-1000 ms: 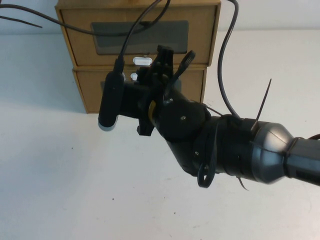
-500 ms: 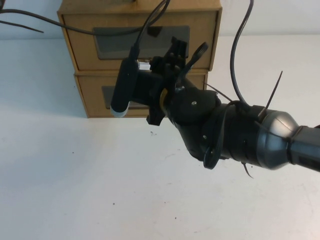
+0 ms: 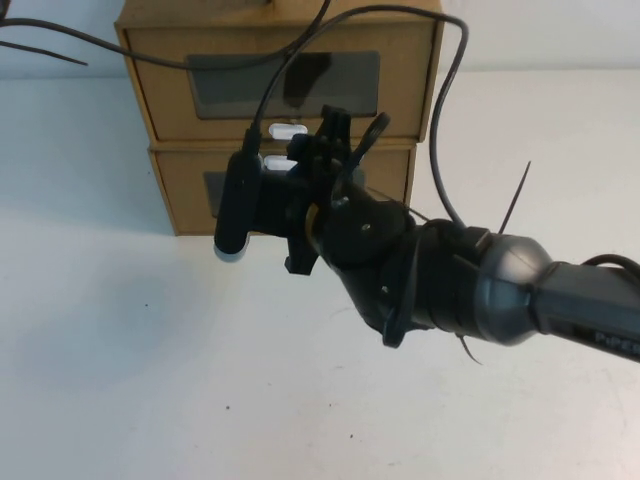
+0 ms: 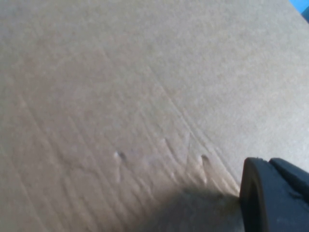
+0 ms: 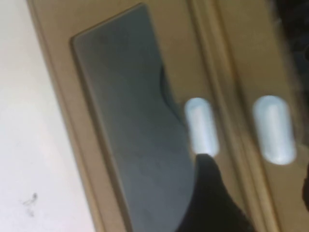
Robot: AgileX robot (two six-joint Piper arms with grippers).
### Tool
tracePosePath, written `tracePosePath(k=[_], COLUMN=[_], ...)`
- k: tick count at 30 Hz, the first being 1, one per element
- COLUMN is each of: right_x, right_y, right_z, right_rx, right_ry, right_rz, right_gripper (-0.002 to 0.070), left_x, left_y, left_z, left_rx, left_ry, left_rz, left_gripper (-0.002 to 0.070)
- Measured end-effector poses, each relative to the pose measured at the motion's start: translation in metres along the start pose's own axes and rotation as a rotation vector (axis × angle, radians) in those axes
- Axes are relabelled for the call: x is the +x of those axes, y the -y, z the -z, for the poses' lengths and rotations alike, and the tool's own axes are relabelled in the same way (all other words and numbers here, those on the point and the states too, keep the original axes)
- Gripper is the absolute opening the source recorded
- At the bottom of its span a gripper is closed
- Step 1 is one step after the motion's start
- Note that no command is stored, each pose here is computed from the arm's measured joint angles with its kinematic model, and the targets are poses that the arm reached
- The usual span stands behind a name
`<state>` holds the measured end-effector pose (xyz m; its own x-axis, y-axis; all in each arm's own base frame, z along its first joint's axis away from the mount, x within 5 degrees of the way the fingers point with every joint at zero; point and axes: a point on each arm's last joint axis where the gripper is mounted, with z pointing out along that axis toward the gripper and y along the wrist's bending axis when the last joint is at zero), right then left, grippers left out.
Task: Open the shoe box
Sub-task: 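Pull the top drawer of the cardboard box fully open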
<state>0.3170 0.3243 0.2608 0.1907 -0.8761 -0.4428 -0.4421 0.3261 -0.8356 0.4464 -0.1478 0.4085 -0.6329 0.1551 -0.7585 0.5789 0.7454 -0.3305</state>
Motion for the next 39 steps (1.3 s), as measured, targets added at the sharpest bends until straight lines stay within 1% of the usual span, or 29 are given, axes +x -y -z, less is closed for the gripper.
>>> tracePosePath(k=[7,13,20,27,35,39], right_x=[-0.005,-0.006,-0.001,0.001,-0.003,-0.002], right_y=[-0.002,-0.003,0.010,0.011,0.014,0.007], right_z=[-0.014,-0.024,-0.030,-0.032,-0.034,-0.042], right_rx=[0.028,0.039,0.053,0.032,0.035,0.028], right_ry=[-0.014,-0.020,-0.014,0.004,0.027,0.017], right_rz=[0.011,0.014,-0.005,-0.009,-0.011,0.012], right_gripper=[0.0362,0.0343,0.0340,0.0285,0.0262,0.0235], left_x=[0.000,0.000,0.000,0.000,0.000,0.000], left_y=[0.000,0.000,0.000,0.000,0.000,0.000], left_z=[0.000,0.000,0.000,0.000,0.000,0.000], left_rx=[0.000,0.000,0.000,0.000,0.000,0.000], left_ry=[0.000,0.000,-0.002,-0.002,-0.002,-0.002], left_rz=[0.000,0.000,0.000,-0.004,-0.004,-0.004], left_gripper=[-0.0005,-0.0005,-0.0005,-0.0005,-0.0005,-0.0005])
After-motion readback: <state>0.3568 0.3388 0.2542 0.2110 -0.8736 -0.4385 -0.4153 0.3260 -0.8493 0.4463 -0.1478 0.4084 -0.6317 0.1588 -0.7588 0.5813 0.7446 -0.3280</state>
